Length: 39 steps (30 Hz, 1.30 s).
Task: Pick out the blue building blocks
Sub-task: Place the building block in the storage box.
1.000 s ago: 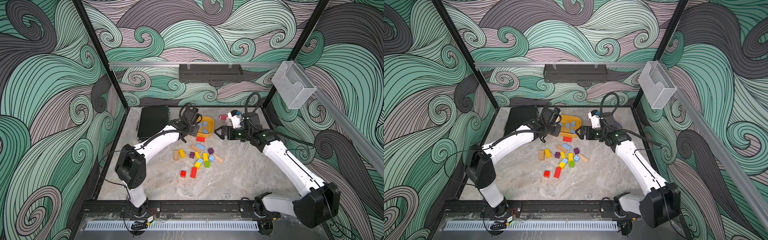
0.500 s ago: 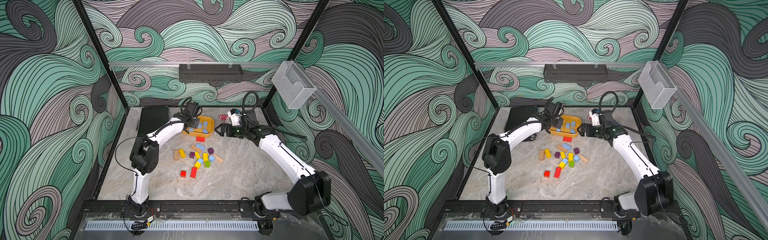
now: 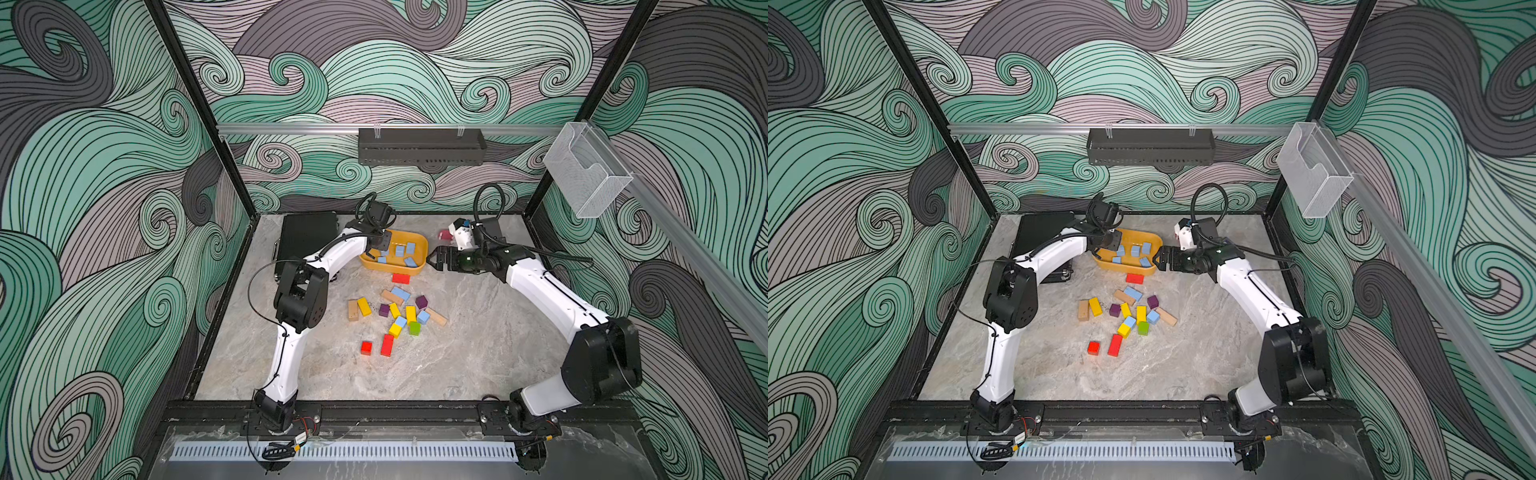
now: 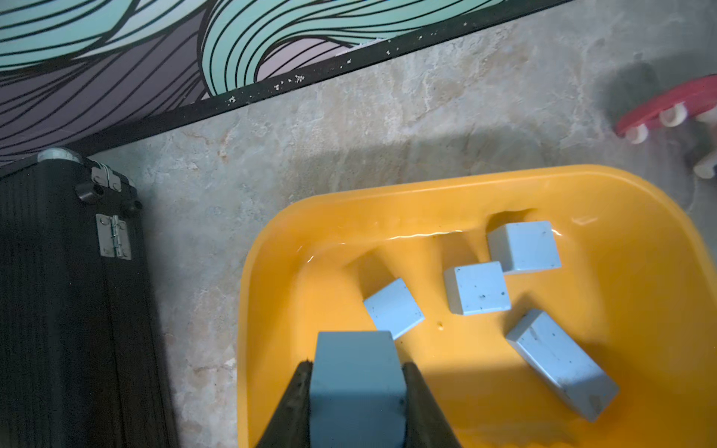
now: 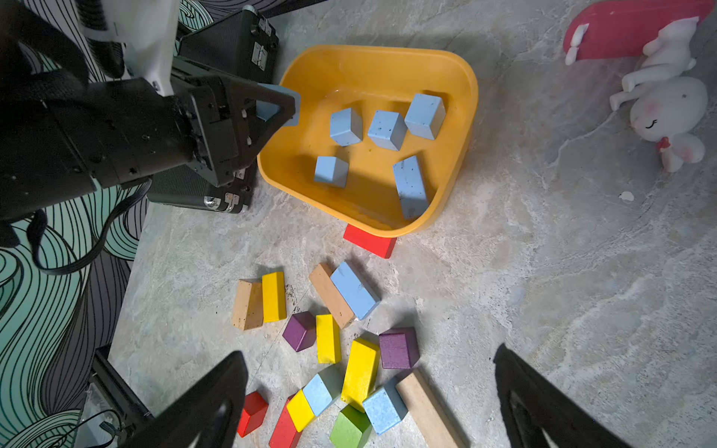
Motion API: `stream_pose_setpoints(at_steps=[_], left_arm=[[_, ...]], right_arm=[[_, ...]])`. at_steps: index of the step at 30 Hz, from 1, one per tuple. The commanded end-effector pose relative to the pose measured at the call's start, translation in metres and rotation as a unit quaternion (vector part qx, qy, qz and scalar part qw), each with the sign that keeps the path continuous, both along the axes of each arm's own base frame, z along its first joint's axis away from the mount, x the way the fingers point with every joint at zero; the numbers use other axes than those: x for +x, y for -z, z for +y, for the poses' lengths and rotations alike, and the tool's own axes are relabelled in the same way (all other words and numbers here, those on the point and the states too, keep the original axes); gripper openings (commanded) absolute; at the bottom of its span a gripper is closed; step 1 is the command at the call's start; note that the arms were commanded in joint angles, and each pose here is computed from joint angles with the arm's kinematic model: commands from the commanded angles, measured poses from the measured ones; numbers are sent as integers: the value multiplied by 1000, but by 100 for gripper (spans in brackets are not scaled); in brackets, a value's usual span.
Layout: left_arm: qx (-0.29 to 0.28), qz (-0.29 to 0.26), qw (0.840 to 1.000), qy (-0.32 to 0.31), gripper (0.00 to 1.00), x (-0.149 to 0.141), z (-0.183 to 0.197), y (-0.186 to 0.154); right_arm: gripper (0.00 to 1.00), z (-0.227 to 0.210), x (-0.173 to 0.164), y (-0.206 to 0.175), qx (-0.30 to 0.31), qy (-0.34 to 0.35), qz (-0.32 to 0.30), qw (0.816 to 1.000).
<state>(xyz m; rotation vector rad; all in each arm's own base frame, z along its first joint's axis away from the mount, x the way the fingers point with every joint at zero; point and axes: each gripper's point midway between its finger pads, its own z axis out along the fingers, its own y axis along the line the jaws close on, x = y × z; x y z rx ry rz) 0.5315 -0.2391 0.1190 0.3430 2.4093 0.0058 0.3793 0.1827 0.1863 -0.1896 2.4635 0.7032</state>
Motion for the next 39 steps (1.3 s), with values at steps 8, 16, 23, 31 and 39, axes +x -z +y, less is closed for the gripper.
stream_pose_setpoints(at_steps=[8,16,23,31,39], left_arm=[[19,18,1000,-7,0,15,5,30],[40,31,999,-11,2,15,11,48],[31,48,998,-9,13,10,10,54],[22,62,998,-13,34,2,10,54],[6,70,997,-18,49,-5,9,41]], right_arm=[[99,5,14,3,5,-7,1,1000],[99,5,10,7,6,-9,7,1000],[99,5,6,9,8,-8,12,1000],[99,3,0,5,10,-8,9,1000],[99,-2,-9,-2,-4,-11,0,1000]])
